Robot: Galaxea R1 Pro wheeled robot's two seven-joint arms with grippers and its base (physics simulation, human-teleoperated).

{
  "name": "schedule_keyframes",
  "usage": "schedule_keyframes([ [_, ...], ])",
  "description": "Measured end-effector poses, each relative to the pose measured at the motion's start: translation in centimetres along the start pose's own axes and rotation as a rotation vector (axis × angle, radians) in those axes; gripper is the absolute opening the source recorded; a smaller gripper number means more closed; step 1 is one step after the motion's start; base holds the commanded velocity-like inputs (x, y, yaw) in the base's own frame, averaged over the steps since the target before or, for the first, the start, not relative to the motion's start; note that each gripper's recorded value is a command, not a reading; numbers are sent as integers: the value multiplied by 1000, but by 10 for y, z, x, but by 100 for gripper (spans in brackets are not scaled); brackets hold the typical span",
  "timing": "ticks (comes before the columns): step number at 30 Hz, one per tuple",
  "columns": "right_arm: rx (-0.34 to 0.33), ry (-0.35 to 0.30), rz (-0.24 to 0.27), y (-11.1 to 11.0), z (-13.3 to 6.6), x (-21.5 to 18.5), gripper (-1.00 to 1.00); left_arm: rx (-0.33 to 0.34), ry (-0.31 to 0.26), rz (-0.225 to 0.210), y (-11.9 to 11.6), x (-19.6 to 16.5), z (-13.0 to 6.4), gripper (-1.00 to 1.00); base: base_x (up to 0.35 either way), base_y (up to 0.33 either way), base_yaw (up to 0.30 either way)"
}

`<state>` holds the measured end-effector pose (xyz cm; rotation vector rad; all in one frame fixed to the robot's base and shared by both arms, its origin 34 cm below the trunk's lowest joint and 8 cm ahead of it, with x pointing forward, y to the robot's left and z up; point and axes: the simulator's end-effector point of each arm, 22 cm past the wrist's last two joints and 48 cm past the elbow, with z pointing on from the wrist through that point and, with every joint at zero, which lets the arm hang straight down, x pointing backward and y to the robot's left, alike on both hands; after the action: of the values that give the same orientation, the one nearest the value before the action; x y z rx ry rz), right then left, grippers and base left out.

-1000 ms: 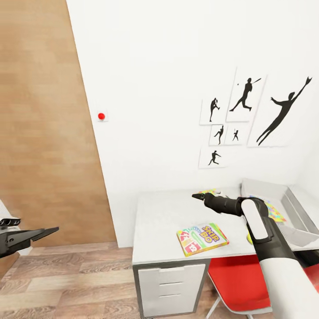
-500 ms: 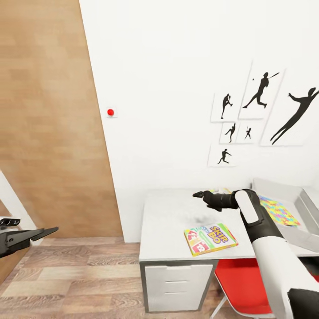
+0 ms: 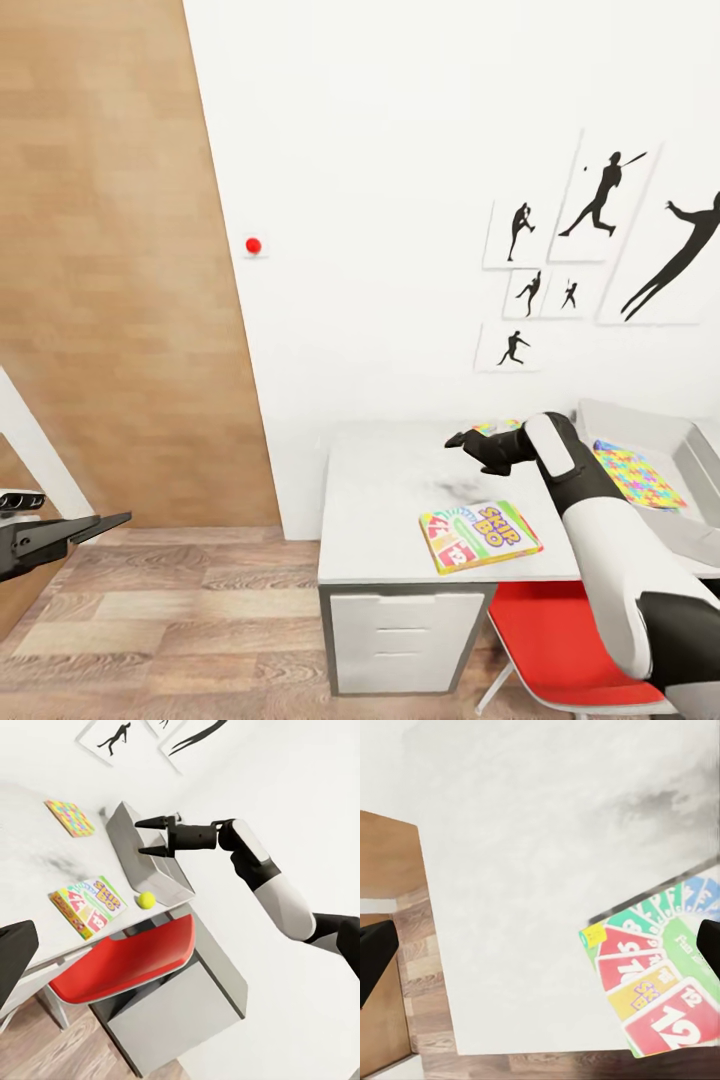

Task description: Put all the toys in the child's room - the three board games (two on the bed and one on the table), the two jigsaw puzzles on the table, and the tennis ball on the table - inside the toy box on the table in the child's room.

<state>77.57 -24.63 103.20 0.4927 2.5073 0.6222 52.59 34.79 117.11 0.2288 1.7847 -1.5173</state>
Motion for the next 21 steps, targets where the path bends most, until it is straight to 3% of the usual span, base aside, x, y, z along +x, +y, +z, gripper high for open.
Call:
schedule_keyframes([
  [9,22,3,2,-3,3,0,100,-12,-1,-11,5,0,-4,100,0,7,-3],
  [21,43,5,10,-15,8,-2,100,-53,-20,-34,19,-5,-19,100,0,132,-104],
])
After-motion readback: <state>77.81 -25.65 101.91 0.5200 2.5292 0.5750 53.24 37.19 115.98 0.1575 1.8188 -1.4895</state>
